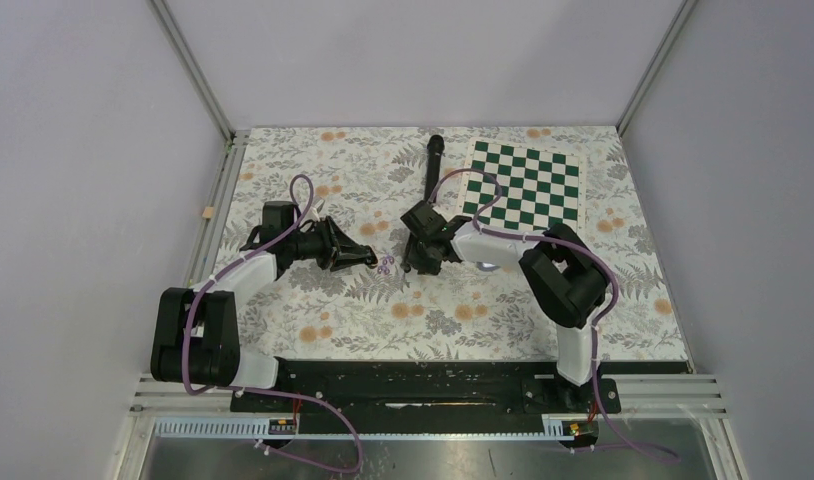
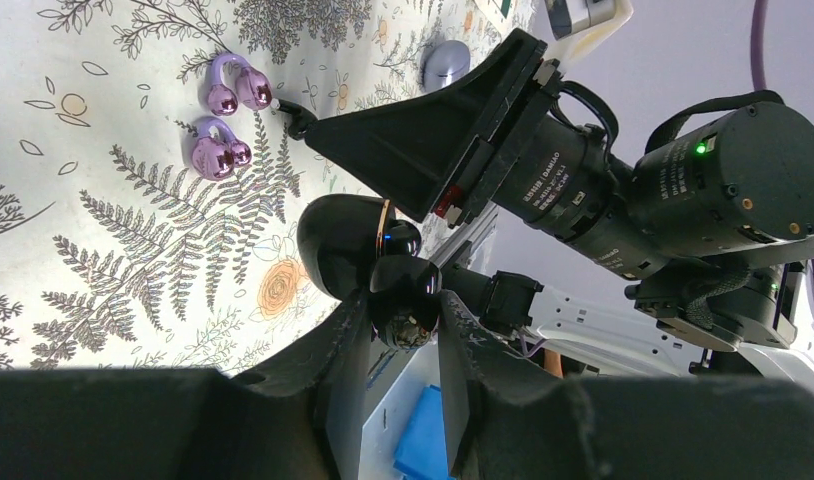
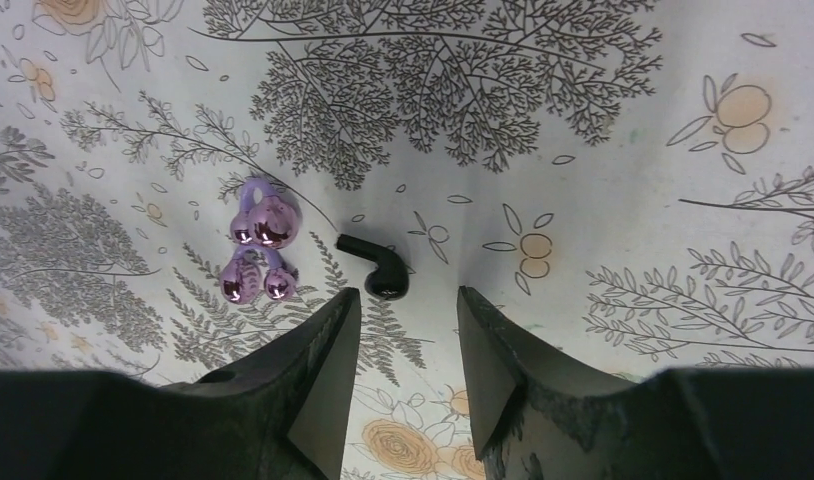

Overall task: Insert the wireless bluetooth earbuds into the charging case
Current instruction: Pick up the left earbud from the center of the board.

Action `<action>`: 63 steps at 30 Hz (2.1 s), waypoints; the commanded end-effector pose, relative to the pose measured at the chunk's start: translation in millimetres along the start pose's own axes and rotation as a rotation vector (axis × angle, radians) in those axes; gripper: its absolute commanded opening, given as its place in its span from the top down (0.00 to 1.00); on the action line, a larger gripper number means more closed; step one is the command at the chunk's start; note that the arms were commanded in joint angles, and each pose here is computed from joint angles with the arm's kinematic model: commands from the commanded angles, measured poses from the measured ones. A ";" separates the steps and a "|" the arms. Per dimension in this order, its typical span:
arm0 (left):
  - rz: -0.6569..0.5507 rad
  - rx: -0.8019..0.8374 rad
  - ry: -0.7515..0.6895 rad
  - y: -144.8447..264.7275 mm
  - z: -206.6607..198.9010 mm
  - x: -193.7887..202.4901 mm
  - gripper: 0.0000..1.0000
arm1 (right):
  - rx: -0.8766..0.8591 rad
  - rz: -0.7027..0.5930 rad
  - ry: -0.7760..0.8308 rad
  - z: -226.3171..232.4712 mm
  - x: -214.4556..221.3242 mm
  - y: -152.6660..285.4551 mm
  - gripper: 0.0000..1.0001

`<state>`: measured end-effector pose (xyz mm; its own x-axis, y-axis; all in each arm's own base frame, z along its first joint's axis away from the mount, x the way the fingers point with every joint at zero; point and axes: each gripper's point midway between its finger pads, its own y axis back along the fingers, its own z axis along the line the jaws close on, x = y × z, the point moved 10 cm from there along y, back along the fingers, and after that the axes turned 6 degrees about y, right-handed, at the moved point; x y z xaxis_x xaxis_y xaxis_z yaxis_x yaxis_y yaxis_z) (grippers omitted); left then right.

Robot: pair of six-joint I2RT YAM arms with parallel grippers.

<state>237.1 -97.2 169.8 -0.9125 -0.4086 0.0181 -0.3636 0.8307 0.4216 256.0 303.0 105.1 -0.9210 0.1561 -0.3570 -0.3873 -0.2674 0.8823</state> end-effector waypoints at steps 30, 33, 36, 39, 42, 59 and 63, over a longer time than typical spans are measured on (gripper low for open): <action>-0.006 0.056 -0.070 6.8 -9.0 2.9 1.00 | 0.071 -0.016 0.052 10.3 -7.7 -9.5 0.70; -0.007 0.059 -0.073 7.1 -10.3 2.7 1.00 | 0.071 -0.006 0.056 11.4 -6.9 -12.5 0.68; -0.006 0.060 -0.074 7.2 -10.3 2.7 1.00 | 0.074 -0.002 0.059 10.7 -6.1 -13.4 0.66; -0.004 0.059 -0.074 7.1 -9.8 2.9 1.00 | 0.079 -0.002 0.061 9.2 -5.2 -13.6 0.70; -0.002 0.058 -0.073 6.7 -8.8 3.1 1.00 | 0.081 -0.011 0.066 7.7 -5.3 -12.7 0.77; 0.005 0.007 -0.011 4.8 -9.0 8.3 1.00 | 0.012 -0.244 0.291 -5.0 -30.8 111.3 0.86; -0.067 0.047 -0.003 -12.4 -27.7 15.9 1.00 | 0.083 -0.255 0.377 -2.3 -29.8 134.6 0.85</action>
<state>228.5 -103.2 169.8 -0.9108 -0.4090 0.0555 -0.3437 0.8261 0.4467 243.4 267.5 216.9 -0.7830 -0.0175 -0.6218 -0.5936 -0.2775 0.7554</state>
